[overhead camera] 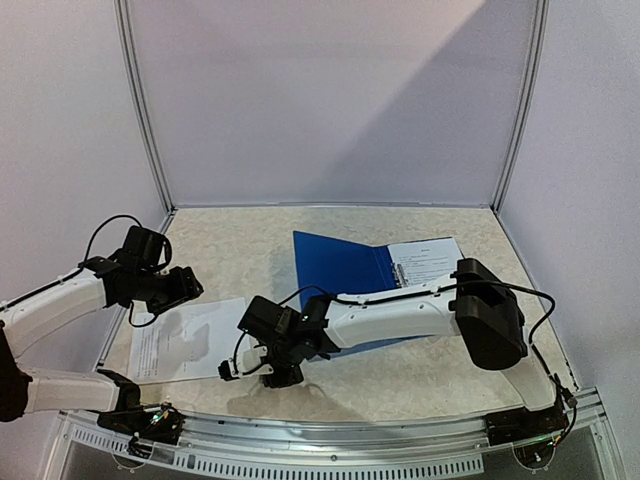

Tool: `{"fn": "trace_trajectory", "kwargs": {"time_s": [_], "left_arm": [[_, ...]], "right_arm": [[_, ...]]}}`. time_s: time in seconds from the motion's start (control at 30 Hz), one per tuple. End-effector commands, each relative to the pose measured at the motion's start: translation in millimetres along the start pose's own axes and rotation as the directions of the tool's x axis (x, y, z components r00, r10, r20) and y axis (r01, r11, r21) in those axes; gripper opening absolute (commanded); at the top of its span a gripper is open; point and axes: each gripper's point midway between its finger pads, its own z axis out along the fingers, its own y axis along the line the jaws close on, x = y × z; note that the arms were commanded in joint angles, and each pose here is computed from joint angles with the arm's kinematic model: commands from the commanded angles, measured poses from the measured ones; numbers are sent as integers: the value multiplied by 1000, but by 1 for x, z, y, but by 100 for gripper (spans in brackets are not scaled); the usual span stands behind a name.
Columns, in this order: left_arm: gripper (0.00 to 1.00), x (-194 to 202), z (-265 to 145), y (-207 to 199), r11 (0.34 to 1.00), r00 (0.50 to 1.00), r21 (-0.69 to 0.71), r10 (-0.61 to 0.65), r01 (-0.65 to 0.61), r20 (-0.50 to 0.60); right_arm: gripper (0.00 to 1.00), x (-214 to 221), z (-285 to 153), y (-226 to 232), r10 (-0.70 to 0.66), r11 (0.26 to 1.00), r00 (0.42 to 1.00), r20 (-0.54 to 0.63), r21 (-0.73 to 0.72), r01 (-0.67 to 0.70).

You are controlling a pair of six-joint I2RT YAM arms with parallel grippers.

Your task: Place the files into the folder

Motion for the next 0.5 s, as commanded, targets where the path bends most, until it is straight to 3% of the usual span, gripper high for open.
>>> {"fn": "trace_trajectory", "kwargs": {"time_s": [0.0, 0.47], "left_arm": [[77, 8, 6, 5, 1000, 1000, 19, 2, -2, -19], [76, 19, 12, 4, 999, 999, 52, -8, 10, -41]], "right_arm": [[39, 11, 27, -2, -70, 995, 996, -57, 74, 74], [38, 26, 61, 1, -190, 968, 972, -140, 141, 209]]}}
